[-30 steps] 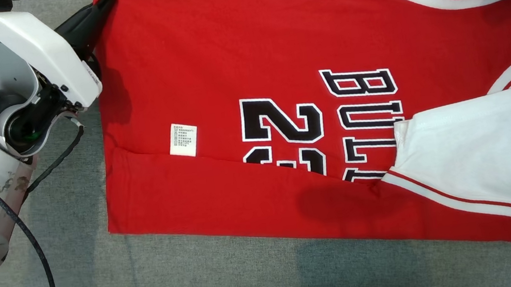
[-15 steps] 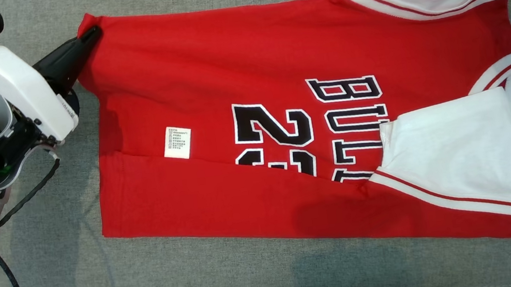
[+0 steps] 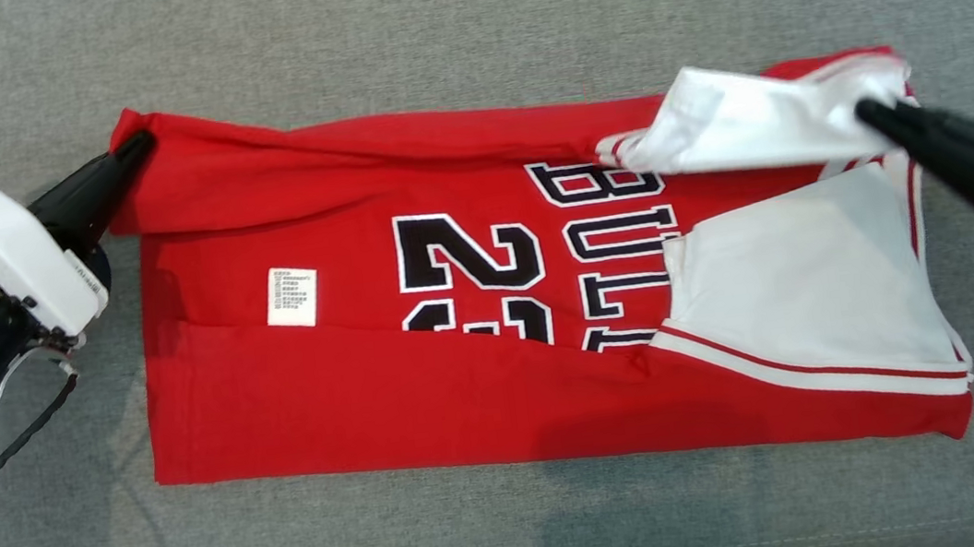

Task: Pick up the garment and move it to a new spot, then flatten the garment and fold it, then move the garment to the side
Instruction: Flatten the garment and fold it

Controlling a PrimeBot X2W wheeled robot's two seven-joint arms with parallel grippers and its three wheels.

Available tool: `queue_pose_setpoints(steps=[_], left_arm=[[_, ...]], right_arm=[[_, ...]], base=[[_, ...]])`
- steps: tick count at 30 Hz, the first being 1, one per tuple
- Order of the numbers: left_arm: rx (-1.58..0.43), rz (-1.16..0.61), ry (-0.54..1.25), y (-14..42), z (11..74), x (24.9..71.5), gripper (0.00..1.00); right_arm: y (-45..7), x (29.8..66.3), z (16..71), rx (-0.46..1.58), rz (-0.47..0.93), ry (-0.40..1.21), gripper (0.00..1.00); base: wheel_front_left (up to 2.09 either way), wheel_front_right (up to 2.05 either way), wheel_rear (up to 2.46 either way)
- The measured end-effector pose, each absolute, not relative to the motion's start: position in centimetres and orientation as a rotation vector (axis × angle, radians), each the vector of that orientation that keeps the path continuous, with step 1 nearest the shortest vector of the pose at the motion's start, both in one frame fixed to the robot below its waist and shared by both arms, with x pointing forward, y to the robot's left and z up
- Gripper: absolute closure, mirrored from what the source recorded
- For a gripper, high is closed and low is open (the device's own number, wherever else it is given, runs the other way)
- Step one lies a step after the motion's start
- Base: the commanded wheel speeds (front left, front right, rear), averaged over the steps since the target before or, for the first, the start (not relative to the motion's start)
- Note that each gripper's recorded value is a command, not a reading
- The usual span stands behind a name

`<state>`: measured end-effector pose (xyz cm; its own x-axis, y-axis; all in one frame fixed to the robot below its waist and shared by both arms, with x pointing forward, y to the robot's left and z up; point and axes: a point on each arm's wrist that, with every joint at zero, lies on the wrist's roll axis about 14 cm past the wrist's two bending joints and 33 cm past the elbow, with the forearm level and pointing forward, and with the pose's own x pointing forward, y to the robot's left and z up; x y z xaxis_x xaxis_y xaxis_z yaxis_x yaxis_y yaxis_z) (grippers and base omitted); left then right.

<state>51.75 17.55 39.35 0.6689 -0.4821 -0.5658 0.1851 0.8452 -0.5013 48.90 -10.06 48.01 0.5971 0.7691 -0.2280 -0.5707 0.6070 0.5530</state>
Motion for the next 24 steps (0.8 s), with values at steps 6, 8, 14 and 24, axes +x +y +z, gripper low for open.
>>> queue_pose_setpoints(steps=[6,8,14,24], left_arm=[[-0.465,-0.379,0.746,17.2,39.2,51.3,1.0],[-0.491,-0.366,0.724,17.3,39.4,51.0,1.0],[-0.538,-0.339,0.706,17.4,39.3,49.1,1.0],[-0.654,-0.276,0.676,17.9,39.6,46.5,0.0]], right_arm=[[-10.4,45.1,46.7,0.532,0.778,0.528,1.0],[-10.4,43.7,46.1,0.572,0.758,0.546,1.0],[-10.3,41.0,44.4,0.634,0.715,0.606,1.0],[-11.0,37.8,41.4,0.68,0.628,0.721,0.0]], base=[[0.0,0.0,0.0],[0.0,0.0,0.0],[0.0,0.0,0.0],[0.0,0.0,0.0]])
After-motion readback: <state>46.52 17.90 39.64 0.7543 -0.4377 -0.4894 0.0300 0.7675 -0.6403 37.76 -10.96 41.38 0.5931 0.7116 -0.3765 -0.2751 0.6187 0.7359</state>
